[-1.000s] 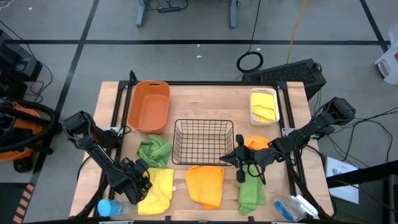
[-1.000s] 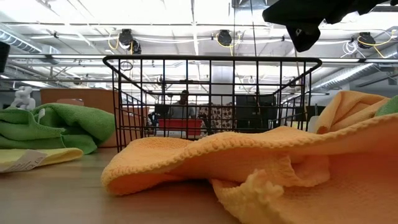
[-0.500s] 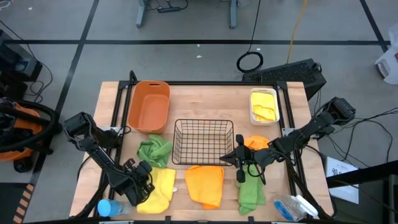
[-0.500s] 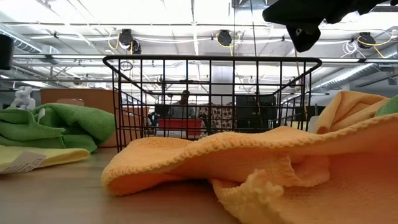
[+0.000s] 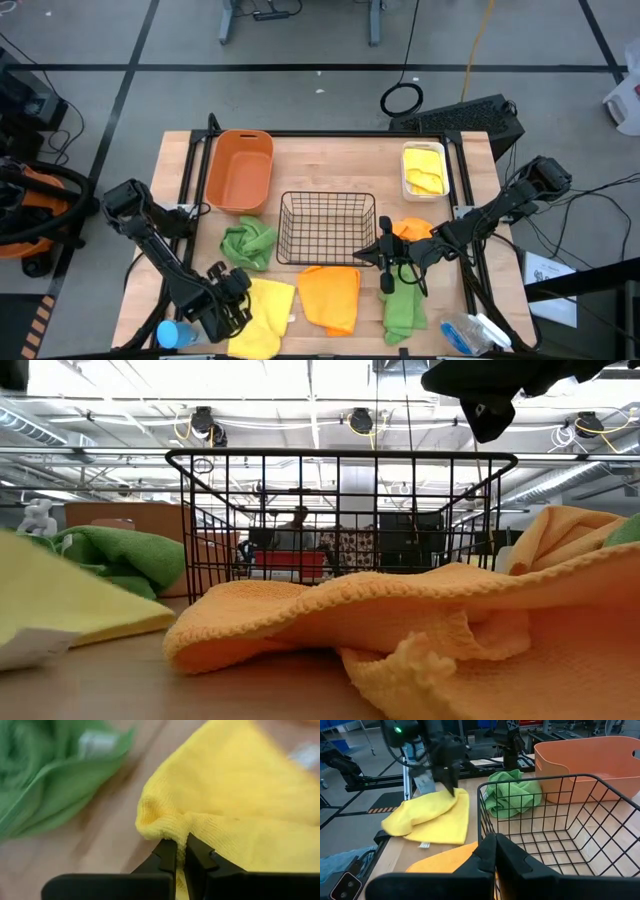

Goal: Sort microfiber towel by color & place in baskets
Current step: Put the yellow microfiber towel into the white bin

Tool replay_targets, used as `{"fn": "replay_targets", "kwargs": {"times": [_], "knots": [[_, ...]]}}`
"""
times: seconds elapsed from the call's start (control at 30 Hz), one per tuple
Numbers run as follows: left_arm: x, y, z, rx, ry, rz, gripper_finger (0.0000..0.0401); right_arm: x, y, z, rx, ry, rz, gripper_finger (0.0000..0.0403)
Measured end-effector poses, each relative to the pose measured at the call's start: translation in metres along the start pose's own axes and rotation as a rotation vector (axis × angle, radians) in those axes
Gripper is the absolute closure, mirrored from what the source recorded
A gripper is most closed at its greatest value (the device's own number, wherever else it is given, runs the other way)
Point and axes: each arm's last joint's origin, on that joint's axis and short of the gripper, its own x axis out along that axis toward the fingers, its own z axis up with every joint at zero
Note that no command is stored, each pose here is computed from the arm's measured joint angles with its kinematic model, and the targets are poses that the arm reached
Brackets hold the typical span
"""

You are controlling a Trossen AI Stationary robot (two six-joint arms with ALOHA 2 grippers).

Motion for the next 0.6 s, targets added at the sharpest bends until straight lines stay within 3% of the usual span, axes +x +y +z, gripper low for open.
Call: {"fn": "replay_targets", "kwargs": {"times": [0.27,0.6], "knots": [[-0.030,-0.026,0.016,0.103,-0.112,-0.110,0.0383,0.000,0.000,0.000,0.005,-0.003,0.001,0.0403],[-0.067,-0.047,0.018,0.216,-0.228,-0.213,0.0393,0.000,0.000,0.001,0.029,-0.008,0.003,0.0403]]}}
